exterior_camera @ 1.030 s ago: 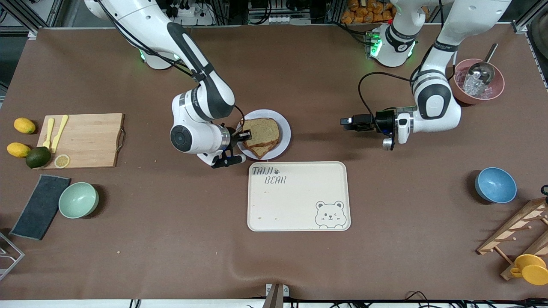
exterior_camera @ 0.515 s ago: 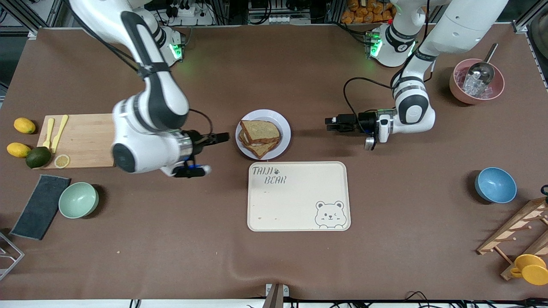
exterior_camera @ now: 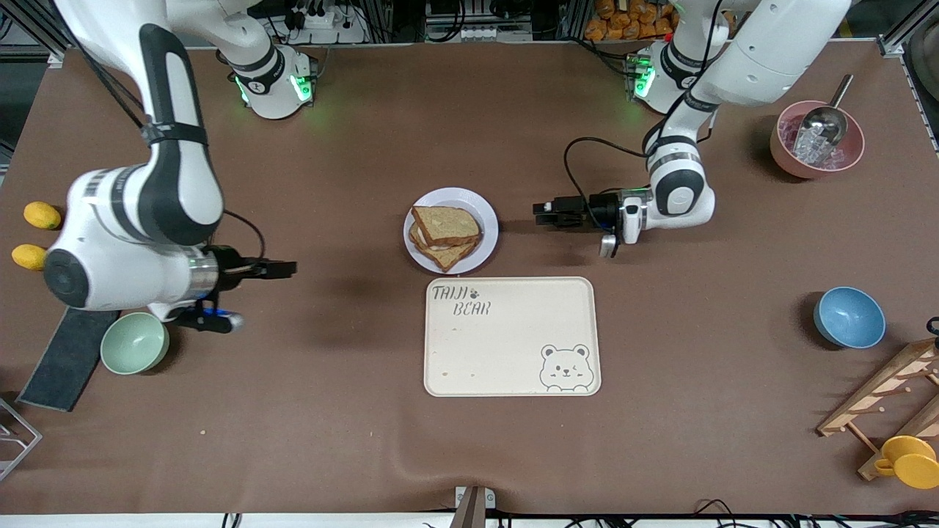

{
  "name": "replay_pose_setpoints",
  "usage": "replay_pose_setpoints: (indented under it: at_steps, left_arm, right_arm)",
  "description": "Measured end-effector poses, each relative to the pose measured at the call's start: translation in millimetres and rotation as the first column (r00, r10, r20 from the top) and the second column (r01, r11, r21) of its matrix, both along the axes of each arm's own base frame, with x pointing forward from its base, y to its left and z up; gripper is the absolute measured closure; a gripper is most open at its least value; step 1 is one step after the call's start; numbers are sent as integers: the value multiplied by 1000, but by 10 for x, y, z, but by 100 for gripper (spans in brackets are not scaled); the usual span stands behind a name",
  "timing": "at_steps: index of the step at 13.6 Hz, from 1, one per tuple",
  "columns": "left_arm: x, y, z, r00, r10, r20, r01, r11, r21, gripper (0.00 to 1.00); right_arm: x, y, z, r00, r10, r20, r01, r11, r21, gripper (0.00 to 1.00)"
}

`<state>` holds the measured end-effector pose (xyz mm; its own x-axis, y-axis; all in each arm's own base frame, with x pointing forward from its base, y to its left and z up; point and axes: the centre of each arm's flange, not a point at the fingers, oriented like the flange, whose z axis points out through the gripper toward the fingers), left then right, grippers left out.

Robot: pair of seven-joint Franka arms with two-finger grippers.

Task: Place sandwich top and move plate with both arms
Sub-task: 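Lay the bread on the egg slice with the right gripper, then open the right gripper and withdraw it while the left gripper grips the plate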

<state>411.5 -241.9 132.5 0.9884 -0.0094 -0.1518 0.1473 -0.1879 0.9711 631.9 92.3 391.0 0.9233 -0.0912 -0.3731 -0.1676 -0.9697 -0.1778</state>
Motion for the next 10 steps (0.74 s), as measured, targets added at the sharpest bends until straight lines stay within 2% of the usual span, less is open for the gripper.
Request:
replay_pose_setpoints:
  at_steps: [2,5,8,10]
  left_arm:
    - [-34,-79,-149,1000,5,23,-5,1000,9,14]
    - [-21,-109,-409,999,23,48,-24,999,28,16]
    - [3,-274,-434,998,41,56,-44,998,45,24]
    - [-29,-403,-431,997,46,57,-50,997,63,25]
  right_arm:
    - [48,-279,90,995,94,38,-93,995,-30,0]
    - [120,-654,236,978,185,91,-183,983,-30,0]
    - [156,-1325,362,944,289,160,-292,956,-1,0]
    - [165,-1663,500,918,351,185,-351,936,-33,0]
